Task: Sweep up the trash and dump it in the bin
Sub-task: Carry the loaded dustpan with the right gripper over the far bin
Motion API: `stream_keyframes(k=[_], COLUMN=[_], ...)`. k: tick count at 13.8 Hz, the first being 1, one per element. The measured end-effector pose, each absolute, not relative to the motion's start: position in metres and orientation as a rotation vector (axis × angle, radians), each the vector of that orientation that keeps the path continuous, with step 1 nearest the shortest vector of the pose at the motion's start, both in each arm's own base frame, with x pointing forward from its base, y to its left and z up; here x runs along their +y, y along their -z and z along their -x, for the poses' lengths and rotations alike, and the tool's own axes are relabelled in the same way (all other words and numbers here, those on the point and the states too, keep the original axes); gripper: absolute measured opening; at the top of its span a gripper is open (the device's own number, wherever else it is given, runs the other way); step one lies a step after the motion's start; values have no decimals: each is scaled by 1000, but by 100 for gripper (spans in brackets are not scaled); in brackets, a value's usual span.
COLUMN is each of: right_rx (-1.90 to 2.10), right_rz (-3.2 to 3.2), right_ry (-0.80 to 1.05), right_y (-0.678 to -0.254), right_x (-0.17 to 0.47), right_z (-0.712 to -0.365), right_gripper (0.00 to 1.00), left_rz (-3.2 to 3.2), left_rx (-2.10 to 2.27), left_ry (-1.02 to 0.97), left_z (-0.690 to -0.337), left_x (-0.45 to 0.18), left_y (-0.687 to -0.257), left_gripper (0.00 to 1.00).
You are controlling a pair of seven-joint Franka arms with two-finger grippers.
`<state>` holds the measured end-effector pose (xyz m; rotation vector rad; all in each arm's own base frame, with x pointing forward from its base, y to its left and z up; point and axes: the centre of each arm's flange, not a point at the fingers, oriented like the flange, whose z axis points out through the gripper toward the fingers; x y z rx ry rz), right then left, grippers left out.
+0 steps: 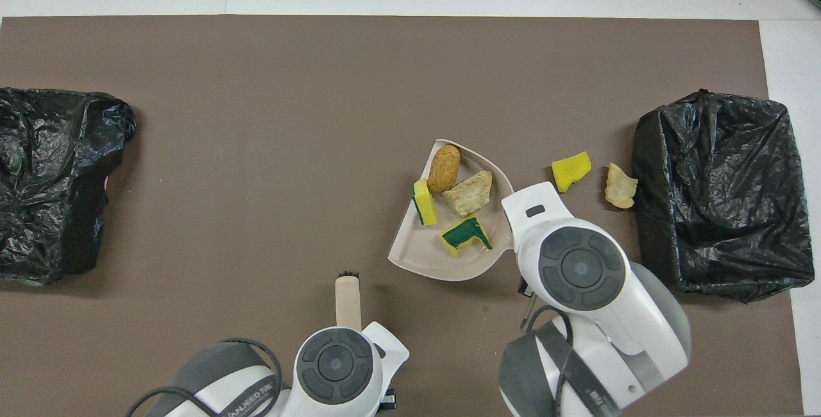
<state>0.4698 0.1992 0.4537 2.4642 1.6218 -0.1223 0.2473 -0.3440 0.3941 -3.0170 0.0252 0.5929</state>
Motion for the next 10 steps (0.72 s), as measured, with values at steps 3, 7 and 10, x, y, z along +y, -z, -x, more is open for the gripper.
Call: stream_keyframes(k=[3,7,10], right_rx=[1704,1831,1993], right_rz=[-2466,-2392,-2283], right_ry=[132,147,172], right_y=[-489,-511,-515], right_x=[152,85,23], right_z=[-495,-515,-523], right_gripper=[31,31,31], left_rz=[3033,3040,3030], left_rx=[75,89,65], left_ry=[-554,-574,-610], left_z=[-232,-217,-215], left_x=[-351,-359,-355], left_y=[-384,-366,-356], left_gripper=[26,26,26])
